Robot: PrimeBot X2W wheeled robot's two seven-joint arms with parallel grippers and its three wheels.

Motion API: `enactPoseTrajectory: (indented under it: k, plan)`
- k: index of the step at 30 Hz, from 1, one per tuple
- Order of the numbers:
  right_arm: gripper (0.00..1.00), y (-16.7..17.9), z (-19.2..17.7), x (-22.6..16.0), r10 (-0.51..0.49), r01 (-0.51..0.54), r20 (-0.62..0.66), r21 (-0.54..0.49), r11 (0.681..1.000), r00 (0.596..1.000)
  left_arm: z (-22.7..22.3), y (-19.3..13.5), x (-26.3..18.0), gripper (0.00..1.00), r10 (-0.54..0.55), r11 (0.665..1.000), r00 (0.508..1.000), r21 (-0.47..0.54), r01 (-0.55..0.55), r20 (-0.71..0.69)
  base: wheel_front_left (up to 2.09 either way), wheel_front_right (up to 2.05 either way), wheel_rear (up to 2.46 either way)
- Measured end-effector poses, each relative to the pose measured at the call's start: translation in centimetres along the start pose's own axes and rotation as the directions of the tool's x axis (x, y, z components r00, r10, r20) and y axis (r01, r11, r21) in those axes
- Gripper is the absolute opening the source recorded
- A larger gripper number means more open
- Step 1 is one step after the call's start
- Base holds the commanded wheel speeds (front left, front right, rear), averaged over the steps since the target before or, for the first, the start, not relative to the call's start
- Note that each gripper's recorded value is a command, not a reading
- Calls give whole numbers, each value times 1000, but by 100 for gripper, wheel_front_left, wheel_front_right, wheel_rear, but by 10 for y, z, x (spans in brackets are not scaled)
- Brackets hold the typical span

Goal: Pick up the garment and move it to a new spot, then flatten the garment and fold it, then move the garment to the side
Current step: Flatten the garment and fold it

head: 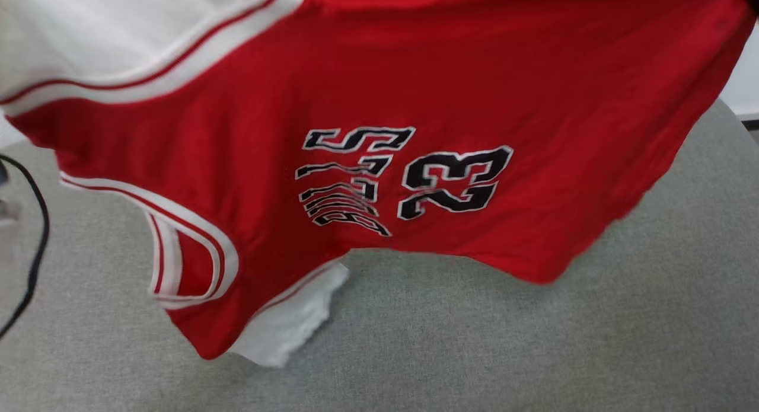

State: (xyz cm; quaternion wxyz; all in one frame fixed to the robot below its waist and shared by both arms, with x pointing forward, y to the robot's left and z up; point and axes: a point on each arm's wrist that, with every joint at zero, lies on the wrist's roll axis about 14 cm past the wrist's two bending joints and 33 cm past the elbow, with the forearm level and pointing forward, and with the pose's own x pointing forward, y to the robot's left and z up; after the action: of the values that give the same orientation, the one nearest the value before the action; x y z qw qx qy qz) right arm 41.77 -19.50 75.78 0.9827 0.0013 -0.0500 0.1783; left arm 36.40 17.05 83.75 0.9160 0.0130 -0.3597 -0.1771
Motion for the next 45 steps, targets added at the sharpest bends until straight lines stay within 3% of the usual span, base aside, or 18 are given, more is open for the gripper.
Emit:
enactPoseTrajectory:
  k: [8,16,28,33,38,45]
  plan:
    - [0,-14,8,22,-22,23,67,-12,1000,998,-10,19,35,0,-7,1000,999,19,6,31,0,0,0]
    - [0,-35,6,83,-41,49,141,-54,997,989,-61,49,84,0,-24,993,1000,118,26,-15,0,0,0]
    - [0,-84,-58,207,-117,127,122,-75,989,986,-163,105,163,0,43,982,997,189,-30,-63,0,0,0]
    - [0,-85,-86,253,-113,125,129,-88,988,985,-199,124,185,0,88,982,995,175,-78,-52,0,0,0]
    - [0,-89,-122,285,-123,134,119,-92,987,985,-252,136,185,0,120,982,988,161,-102,-101,0,0,0]
    - [0,-74,-186,299,-100,103,50,-52,993,994,-328,121,150,0,84,991,966,120,-56,-244,0,0,0]
